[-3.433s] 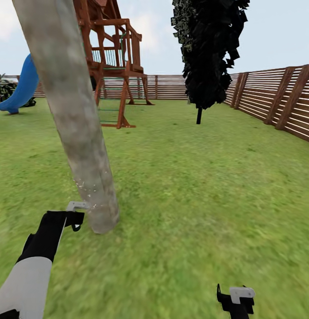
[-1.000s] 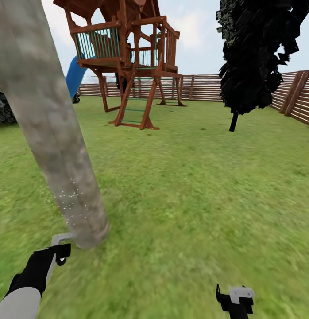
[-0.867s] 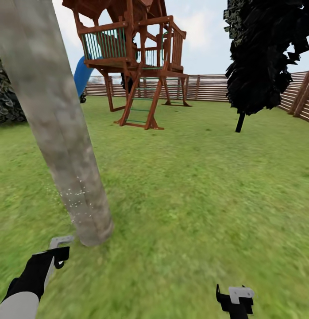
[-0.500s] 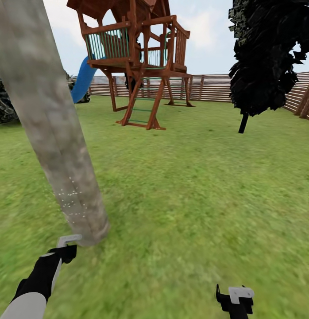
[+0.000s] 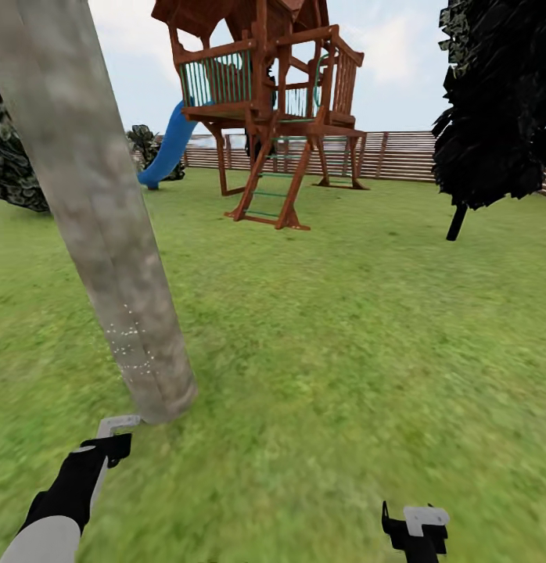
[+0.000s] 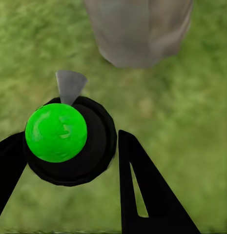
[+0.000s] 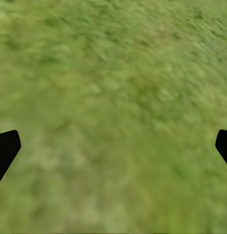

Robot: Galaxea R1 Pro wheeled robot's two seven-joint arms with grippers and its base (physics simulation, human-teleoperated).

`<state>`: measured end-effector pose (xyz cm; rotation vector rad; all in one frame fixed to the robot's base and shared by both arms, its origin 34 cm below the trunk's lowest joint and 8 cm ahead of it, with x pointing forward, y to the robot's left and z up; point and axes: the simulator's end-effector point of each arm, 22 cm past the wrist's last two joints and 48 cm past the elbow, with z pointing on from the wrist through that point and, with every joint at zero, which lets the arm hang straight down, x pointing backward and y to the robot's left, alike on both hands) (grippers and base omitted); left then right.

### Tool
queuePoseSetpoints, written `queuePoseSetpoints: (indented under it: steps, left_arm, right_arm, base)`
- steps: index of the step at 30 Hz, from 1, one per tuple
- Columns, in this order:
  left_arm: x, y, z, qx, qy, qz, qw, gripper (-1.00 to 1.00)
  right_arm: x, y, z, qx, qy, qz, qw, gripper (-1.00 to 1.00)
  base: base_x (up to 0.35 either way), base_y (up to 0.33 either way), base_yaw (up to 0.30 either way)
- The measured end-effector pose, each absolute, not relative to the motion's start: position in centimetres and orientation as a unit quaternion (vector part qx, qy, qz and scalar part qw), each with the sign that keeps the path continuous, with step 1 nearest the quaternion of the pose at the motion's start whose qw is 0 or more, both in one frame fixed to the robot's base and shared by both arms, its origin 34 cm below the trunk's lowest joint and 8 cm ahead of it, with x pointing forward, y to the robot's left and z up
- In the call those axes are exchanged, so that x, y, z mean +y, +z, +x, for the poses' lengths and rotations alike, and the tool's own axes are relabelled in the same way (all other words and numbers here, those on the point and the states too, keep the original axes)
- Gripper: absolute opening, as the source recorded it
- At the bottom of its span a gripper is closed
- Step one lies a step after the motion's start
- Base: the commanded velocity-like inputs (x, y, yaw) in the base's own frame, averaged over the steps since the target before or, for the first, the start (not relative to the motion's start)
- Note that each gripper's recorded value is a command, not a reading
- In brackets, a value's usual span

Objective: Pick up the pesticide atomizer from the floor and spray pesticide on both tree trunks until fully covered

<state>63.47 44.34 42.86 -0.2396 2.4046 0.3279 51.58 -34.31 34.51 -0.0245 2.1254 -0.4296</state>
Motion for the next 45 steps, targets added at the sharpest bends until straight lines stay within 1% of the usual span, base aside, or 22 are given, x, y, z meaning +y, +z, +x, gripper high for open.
queuePoseSetpoints:
  steps: [3, 14, 20, 27, 41, 45]
  left_arm:
    - [44.31, 42.82, 63.44, 0.926, 0.126, -0.092, 0.344, -1.0]
    - [44.21, 42.81, 63.45, 0.926, 0.127, -0.094, 0.344, -1.0]
    - [44.31, 42.83, 63.43, 0.926, 0.127, -0.094, 0.344, -1.0]
    - [44.44, 42.9, 63.43, 0.925, 0.128, -0.097, 0.345, -1.0]
    - [44.62, 42.93, 63.37, 0.924, 0.128, -0.101, 0.345, -1.0]
    - [44.7, 43.2, 63.55, 0.923, 0.129, -0.101, 0.349, -1.0]
  right_arm:
    - [-34.31, 34.51, 51.58, 0.866, -0.175, -0.01, 0.468, 1.0]
    - [-34.3, 34.51, 51.61, 0.866, -0.174, -0.013, 0.468, 1.0]
    - [-34.39, 34.53, 51.59, 0.866, -0.176, -0.011, 0.468, 1.0]
    - [-34.28, 34.51, 51.59, 0.866, -0.175, -0.011, 0.468, 1.0]
    - [-34.24, 34.5, 51.6, 0.866, -0.174, -0.012, 0.468, 1.0]
    - [-34.27, 34.53, 51.62, 0.866, -0.175, -0.011, 0.468, 1.0]
  base:
    - [0.098, -0.269, 0.153]
    - [0.149, -0.259, 0.006]
    - [0.017, -0.268, 0.005]
    - [0.007, -0.27, 0.252]
    - [0.083, -0.27, 0.274]
    - [0.087, -0.27, 0.048]
